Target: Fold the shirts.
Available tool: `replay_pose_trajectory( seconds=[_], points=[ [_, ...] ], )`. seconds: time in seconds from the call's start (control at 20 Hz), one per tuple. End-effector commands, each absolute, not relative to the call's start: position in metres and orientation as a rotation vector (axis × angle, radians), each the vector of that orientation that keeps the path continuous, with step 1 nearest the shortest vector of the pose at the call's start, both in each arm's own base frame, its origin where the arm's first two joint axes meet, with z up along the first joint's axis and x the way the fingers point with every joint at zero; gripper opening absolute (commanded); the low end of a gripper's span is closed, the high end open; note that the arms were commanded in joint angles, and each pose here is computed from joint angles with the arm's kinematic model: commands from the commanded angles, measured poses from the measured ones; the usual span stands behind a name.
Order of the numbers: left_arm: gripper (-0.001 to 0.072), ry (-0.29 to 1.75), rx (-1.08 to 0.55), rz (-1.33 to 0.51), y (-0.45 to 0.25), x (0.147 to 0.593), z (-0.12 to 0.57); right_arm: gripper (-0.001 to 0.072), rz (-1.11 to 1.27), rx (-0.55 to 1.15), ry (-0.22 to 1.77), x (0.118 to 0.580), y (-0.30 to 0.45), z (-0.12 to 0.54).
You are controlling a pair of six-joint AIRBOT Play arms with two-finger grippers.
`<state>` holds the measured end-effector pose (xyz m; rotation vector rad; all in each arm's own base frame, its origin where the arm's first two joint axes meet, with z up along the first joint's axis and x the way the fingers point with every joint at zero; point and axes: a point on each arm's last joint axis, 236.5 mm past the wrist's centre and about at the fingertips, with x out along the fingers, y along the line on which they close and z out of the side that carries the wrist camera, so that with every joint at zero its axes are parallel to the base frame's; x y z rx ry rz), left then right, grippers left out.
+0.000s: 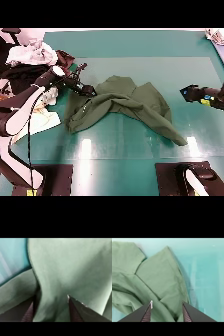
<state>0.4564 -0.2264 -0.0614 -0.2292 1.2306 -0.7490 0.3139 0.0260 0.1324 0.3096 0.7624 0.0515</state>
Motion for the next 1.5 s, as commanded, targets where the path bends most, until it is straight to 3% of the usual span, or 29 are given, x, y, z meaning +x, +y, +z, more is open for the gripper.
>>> replay_pose_trajectory(
  seconds=[0.0,0.05,0.2,0.45,0.85,1.1,1.3,1.45],
  points=[
    [0.0449,1.198,-0.215,-0.755,-0.238,0.464,-0.06,0.0442,0.018,0.294,0.785,0.298,0.011,0.132],
    [0.0285,1.174,-0.216,-0.769,-0.243,0.469,-0.049,0.0441,0.013,0.289,0.798,0.294,0.008,0.131],
    [0.0025,1.118,-0.189,-0.825,-0.252,0.48,-0.008,0.0442,-0.007,0.284,0.838,0.286,0.0,0.124],
    [0.0024,1.112,-0.176,-0.865,-0.256,0.481,0.048,0.0442,0.004,0.261,0.979,0.29,-0.006,0.088],
    [0.0024,1.181,-0.174,-0.902,-0.251,0.439,0.103,0.0442,0.021,0.233,1.113,0.335,-0.02,0.013],
    [0.0024,1.113,-0.141,-0.915,-0.245,0.412,0.158,0.0442,0.163,0.346,1.105,0.363,0.015,0.004],
    [0.0024,1.099,-0.062,-0.87,-0.225,0.383,0.19,0.0443,0.205,0.326,1.176,0.348,0.023,-0.004],
    [0.0024,1.069,0.005,-0.775,-0.201,0.374,0.206,0.0442,0.226,0.359,1.295,0.305,0.023,-0.022]
  ],
)
